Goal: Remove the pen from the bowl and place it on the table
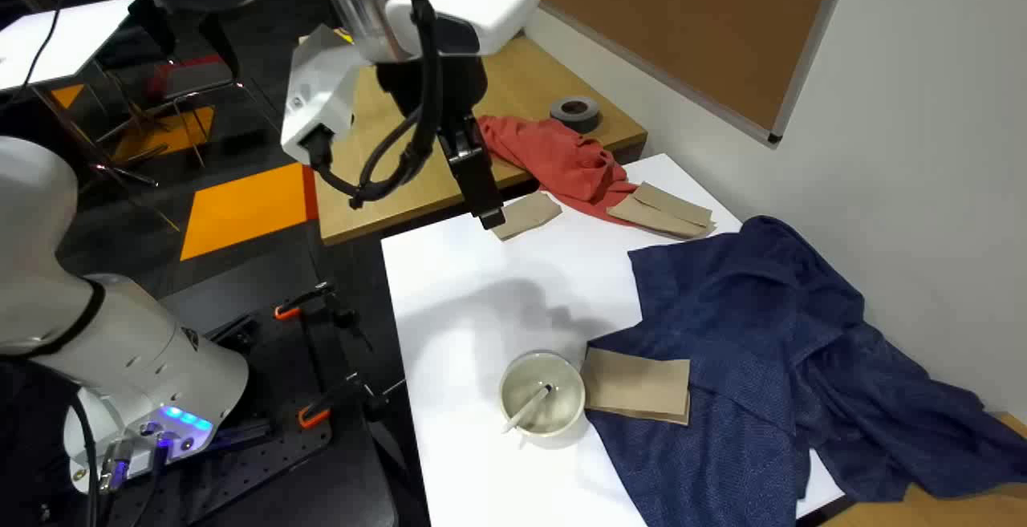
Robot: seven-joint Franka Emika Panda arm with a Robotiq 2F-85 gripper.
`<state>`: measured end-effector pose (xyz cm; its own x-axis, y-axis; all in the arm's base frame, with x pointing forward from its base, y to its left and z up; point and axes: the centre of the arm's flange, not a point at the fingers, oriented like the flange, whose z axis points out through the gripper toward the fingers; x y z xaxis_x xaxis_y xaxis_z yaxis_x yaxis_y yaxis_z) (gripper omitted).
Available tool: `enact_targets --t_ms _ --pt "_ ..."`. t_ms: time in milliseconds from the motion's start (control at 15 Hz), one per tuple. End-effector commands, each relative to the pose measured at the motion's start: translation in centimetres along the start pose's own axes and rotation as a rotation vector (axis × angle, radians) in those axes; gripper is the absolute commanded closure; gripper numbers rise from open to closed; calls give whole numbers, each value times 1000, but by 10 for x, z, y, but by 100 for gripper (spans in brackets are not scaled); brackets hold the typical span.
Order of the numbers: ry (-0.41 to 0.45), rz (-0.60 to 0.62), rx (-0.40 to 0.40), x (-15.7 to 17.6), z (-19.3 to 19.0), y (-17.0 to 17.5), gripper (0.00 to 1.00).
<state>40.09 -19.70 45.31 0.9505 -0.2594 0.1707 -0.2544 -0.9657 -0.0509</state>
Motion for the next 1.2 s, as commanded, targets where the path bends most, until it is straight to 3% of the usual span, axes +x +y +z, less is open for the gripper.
enact_targets --t_ms 0,600,1133 --pt "0 0 0 0 0 0 0" --pt "-21 -10 -3 6 17 1 0" --pt "-123 -50 -59 14 105 12 0"
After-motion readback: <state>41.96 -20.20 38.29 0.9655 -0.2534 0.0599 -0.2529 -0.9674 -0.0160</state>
